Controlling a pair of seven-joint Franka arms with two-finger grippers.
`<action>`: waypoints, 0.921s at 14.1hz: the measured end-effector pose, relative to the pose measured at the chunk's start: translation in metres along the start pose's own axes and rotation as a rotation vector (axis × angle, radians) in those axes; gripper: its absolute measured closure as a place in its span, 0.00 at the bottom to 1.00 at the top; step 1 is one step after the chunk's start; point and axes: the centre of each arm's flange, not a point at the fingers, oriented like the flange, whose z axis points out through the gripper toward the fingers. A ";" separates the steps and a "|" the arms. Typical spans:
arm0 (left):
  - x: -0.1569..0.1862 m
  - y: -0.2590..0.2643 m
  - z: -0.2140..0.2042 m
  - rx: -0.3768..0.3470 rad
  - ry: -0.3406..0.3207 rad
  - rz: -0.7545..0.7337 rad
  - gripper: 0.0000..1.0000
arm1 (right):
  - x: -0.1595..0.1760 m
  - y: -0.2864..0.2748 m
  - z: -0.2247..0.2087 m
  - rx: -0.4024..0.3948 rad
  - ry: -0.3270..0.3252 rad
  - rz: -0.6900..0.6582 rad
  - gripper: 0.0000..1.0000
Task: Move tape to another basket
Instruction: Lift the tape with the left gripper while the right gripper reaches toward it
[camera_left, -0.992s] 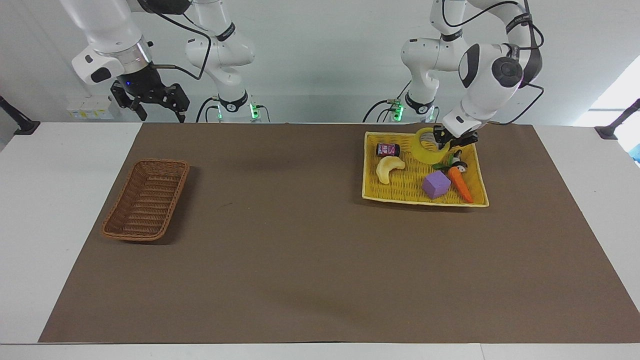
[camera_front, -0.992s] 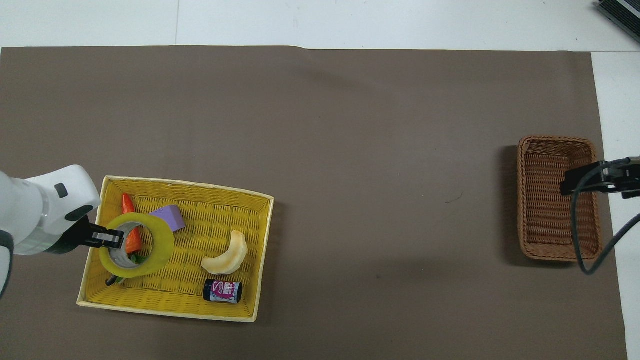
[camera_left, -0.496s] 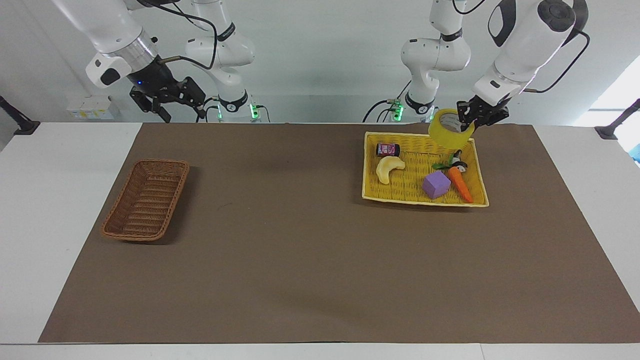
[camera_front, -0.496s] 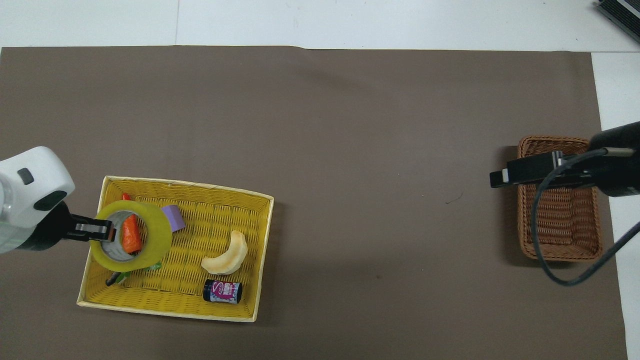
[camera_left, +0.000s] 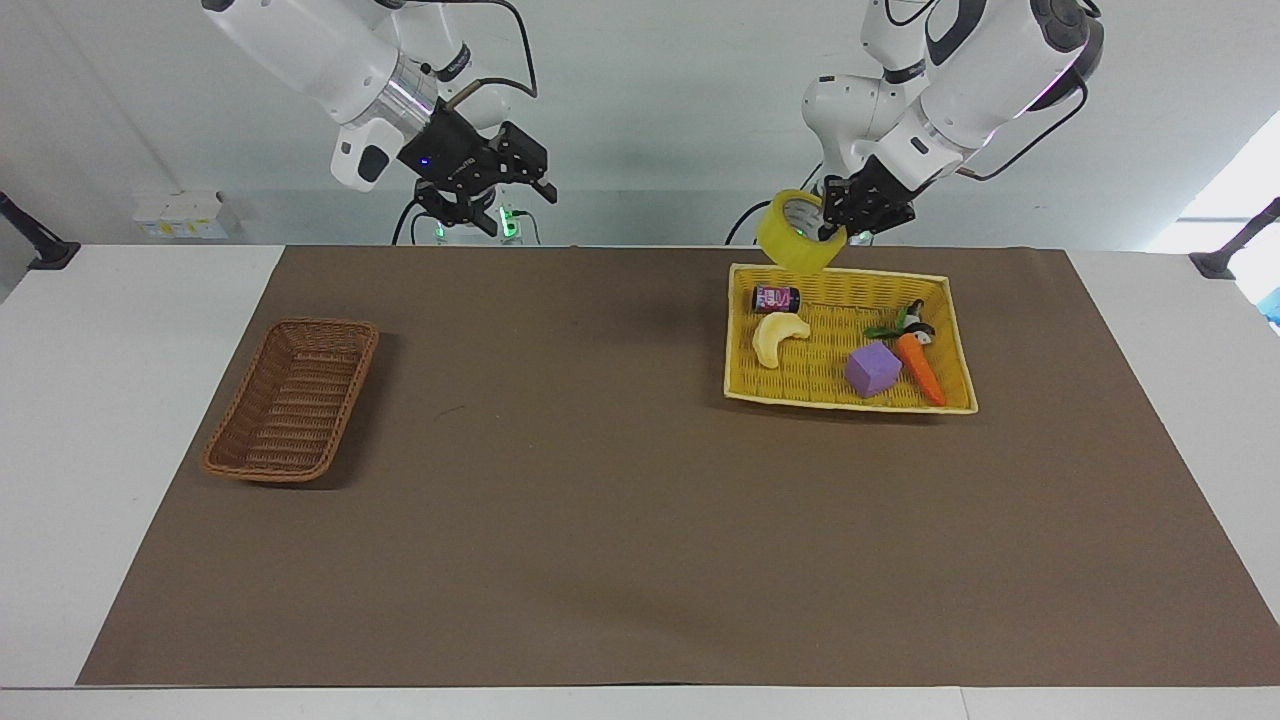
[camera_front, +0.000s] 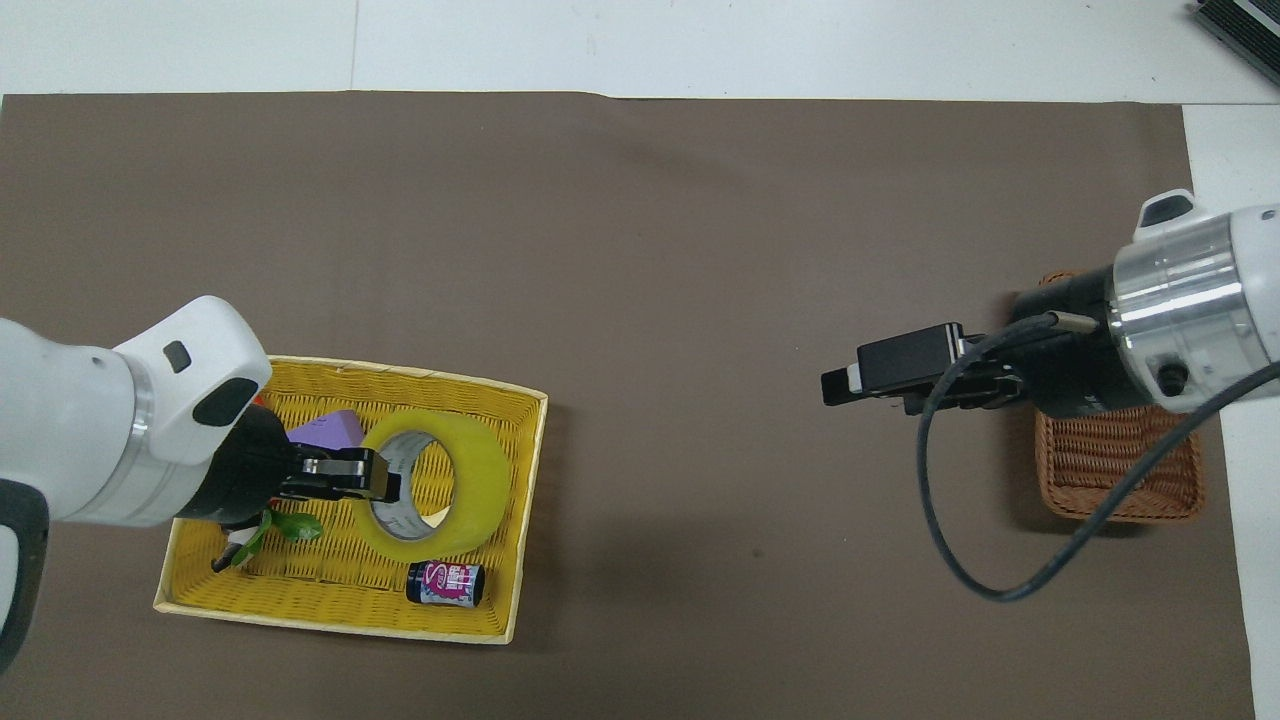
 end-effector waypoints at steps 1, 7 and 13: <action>-0.003 0.019 0.005 -0.050 0.004 0.007 0.78 | 0.000 -0.007 0.011 0.050 -0.009 0.024 0.00; 0.001 0.104 0.043 -0.218 0.064 -0.100 0.78 | -0.019 -0.052 0.085 0.210 -0.002 0.172 0.00; -0.001 0.139 0.048 -0.279 0.106 -0.151 0.78 | -0.030 -0.036 0.081 0.208 -0.043 0.130 0.00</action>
